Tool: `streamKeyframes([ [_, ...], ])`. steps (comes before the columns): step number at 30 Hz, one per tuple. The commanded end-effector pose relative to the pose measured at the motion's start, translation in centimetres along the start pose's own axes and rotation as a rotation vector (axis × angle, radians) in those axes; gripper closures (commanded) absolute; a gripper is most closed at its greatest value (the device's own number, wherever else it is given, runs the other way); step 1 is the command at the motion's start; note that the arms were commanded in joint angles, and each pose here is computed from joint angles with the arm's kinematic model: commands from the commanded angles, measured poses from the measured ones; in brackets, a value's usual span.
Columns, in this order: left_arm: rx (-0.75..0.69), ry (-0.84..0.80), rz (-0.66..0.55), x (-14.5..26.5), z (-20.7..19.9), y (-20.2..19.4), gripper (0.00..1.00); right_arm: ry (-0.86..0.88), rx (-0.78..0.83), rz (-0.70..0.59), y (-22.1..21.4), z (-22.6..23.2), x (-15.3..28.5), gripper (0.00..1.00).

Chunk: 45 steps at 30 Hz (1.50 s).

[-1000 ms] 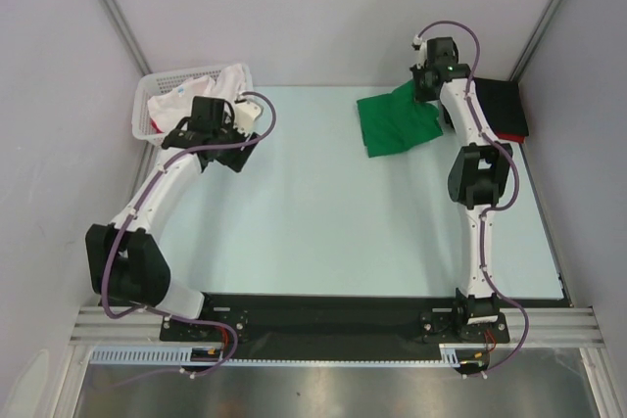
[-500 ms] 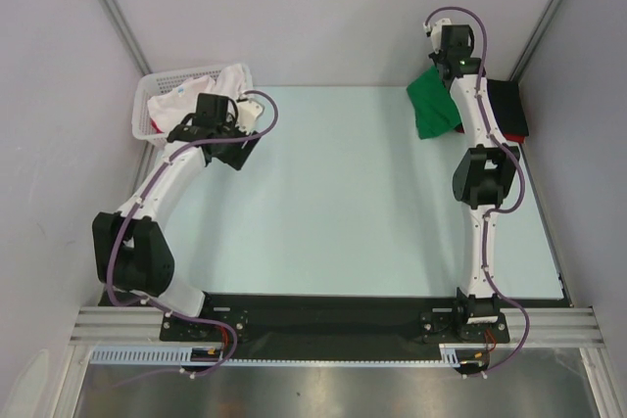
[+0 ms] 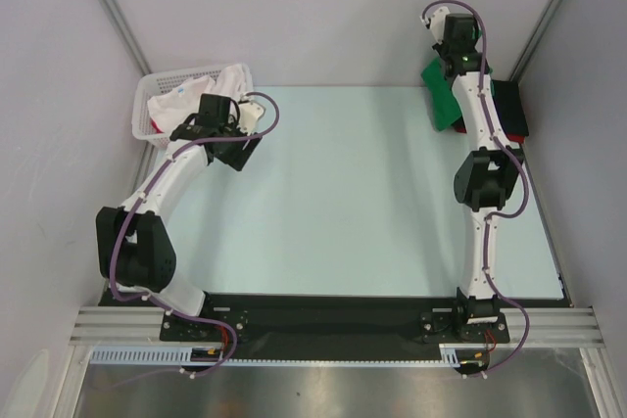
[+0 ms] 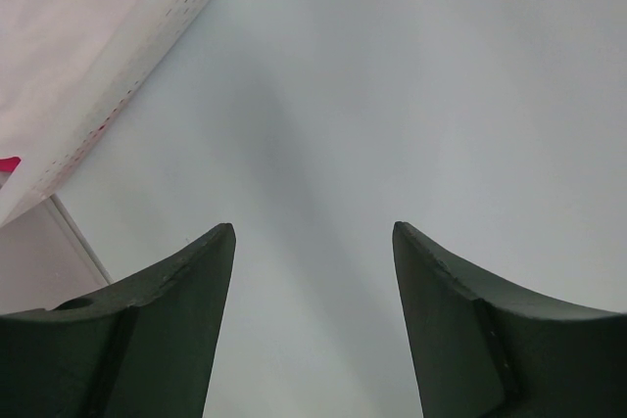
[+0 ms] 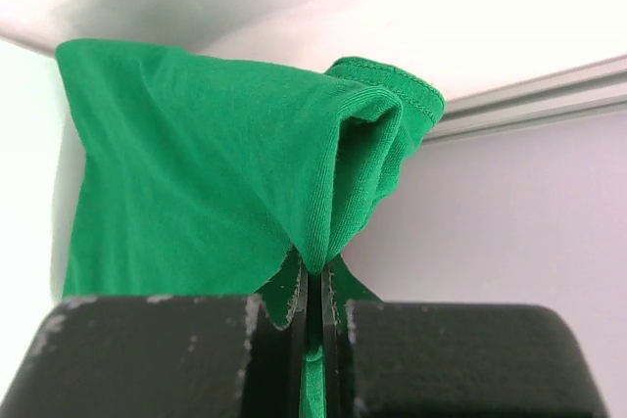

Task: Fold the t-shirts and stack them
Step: Neatly place the folded tshirt to the corner

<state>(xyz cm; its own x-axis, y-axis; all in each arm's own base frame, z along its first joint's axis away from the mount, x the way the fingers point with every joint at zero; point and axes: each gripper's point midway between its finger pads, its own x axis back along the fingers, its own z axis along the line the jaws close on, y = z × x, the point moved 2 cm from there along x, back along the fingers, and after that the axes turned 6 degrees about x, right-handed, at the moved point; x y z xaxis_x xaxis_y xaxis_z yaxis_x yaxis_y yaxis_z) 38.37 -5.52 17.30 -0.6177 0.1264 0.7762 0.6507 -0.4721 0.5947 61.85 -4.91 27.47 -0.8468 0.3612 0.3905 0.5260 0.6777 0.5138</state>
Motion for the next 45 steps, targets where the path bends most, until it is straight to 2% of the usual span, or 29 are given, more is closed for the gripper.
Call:
streamKeyframes([
  [1, -0.008, 0.035, -0.059, 0.8, 1.2, 1.8, 0.29, -0.106, -0.018, -0.116, 2.9, -6.2, 4.2, 1.00],
  [11, -0.014, 0.028, -0.044, 0.3, 0.9, 1.2, 0.29, -0.097, -0.018, -0.130, 2.3, -7.0, 3.8, 1.00],
  [24, -0.027, 0.008, 0.004, 0.8, 0.9, 0.9, 0.29, -0.133, -0.061, -0.069, -5.5, -8.2, -4.3, 1.00],
  [34, -0.025, 0.037, 0.035, 0.8, 1.4, 0.6, 0.28, -0.108, -0.074, -0.087, -9.7, -7.2, -9.3, 1.00],
  [40, -0.016, 0.035, 0.067, 0.0, 1.4, 0.4, 0.28, -0.186, -0.096, -0.074, -12.0, -8.0, -11.4, 0.98],
  [41, -0.013, 0.034, 0.066, -0.1, 1.4, 0.5, 0.28, -0.198, -0.101, -0.072, -12.3, -8.2, -11.5, 0.70],
  [43, -0.011, 0.032, 0.074, -0.3, 1.4, 0.5, 0.28, -0.230, -0.117, -0.063, -12.6, -8.7, -11.5, 0.34],
  [44, -0.010, 0.032, 0.079, -0.5, 1.5, 0.5, 0.28, -0.246, -0.127, -0.067, -12.5, -9.1, -11.5, 0.07],
  [45, -0.011, 0.033, 0.079, -0.4, 1.4, 0.5, 0.28, -0.261, -0.139, -0.069, -12.3, -9.4, -11.3, 0.01],
])
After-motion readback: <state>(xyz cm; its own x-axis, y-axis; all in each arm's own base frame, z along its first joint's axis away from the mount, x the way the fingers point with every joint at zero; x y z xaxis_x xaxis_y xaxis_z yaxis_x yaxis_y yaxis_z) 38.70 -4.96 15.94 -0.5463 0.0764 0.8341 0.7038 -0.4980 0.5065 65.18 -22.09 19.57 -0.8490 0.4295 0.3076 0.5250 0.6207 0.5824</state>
